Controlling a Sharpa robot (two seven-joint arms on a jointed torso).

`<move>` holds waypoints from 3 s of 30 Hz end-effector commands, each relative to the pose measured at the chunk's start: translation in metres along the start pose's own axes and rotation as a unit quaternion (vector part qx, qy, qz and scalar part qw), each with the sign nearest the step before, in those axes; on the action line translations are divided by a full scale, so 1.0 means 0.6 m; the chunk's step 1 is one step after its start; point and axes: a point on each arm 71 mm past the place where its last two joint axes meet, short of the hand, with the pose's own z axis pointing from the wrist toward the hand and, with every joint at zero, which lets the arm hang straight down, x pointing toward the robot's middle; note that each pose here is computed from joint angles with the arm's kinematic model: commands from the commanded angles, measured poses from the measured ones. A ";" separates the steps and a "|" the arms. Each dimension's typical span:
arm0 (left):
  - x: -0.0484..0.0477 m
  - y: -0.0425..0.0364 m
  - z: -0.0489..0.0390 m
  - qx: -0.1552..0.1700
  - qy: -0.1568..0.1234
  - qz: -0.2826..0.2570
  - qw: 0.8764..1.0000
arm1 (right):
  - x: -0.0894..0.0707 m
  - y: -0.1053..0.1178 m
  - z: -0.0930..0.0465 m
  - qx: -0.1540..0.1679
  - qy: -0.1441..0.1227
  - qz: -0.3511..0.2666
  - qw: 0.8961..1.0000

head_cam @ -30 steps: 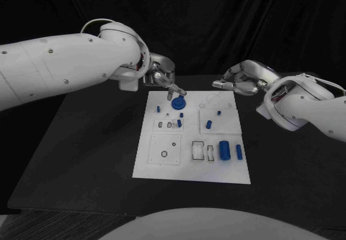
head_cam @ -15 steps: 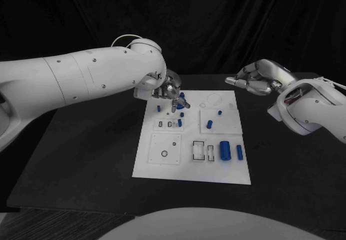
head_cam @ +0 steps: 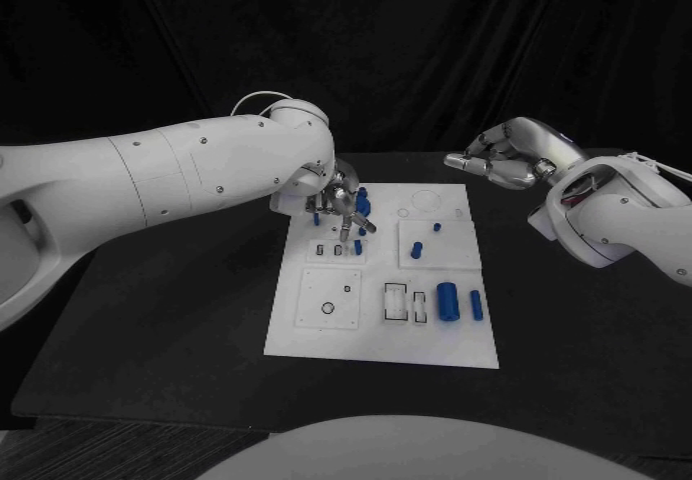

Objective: Assemble the parts on the task board

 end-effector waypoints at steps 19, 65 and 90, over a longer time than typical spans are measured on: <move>0.018 0.001 0.018 -0.013 0.003 -0.015 1.000 | 0.012 -0.003 0.002 0.008 0.010 0.000 1.000; 0.032 -0.012 0.045 -0.002 0.011 -0.021 1.000 | 0.023 -0.008 -0.001 0.012 0.030 0.000 0.999; 0.036 -0.013 0.050 -0.004 0.020 -0.019 1.000 | 0.026 -0.008 0.001 0.014 0.034 0.000 0.999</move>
